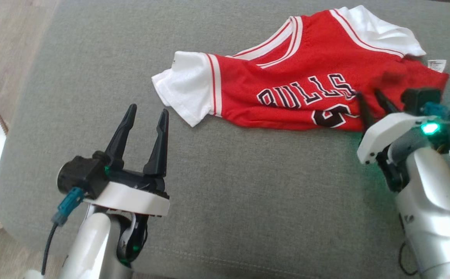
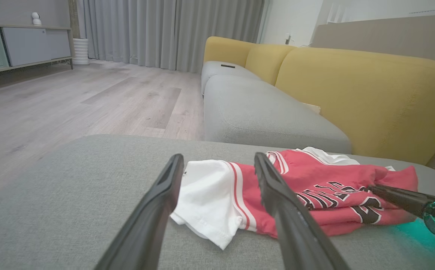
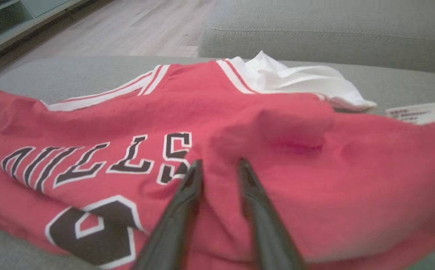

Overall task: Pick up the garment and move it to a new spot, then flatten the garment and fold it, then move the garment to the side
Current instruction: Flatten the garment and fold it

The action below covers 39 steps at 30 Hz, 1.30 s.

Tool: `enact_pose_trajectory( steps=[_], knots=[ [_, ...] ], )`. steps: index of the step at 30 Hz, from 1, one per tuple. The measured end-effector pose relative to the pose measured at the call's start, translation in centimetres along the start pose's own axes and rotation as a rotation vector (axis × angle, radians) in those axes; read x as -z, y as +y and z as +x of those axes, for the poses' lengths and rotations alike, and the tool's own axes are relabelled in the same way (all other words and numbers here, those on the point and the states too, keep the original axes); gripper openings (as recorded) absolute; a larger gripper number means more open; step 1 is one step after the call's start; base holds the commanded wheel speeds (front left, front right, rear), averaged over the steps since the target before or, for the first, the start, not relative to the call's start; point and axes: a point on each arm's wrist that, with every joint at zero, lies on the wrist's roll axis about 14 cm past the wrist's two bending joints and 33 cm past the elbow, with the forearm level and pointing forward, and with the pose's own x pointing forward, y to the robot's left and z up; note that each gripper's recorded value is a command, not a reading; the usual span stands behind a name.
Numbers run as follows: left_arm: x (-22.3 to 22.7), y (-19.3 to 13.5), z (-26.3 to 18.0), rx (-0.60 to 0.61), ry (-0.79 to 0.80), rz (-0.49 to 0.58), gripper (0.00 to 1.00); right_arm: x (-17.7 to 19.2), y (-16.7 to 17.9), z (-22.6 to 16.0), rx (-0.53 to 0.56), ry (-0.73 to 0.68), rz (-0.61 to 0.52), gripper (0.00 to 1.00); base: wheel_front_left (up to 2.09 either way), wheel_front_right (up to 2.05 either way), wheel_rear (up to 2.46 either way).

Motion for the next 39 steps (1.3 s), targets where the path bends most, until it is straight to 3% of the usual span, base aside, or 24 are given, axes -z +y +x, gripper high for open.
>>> enact_pose_trajectory(
  steps=[15,19,29,35,39],
  knots=[
    [-1.3,-1.3,0.1,0.034,-0.041,-0.009,1.00,-9.5,0.0,-2.5,-0.007,-0.379,-0.102,0.00,0.00,0.00,0.00],
    [-1.5,-1.4,0.0,0.033,-0.045,-0.010,1.00,-13.8,-0.1,-2.3,-0.009,-0.465,-0.167,0.00,0.00,0.00,0.00],
    [-1.0,-0.1,-0.2,-0.020,-0.024,-0.031,1.00,-20.9,1.3,1.9,-0.057,-0.512,-0.422,0.00,0.00,0.00,0.00],
    [-0.8,1.4,-0.4,-0.073,-0.011,-0.029,1.00,-22.1,2.8,6.1,-0.098,-0.482,-0.530,0.00,0.00,0.00,0.00],
    [0.0,2.4,-0.8,-0.108,0.018,-0.020,1.00,-21.0,5.1,8.6,-0.158,-0.451,-0.566,0.00,0.00,0.00,0.00]
  ],
)
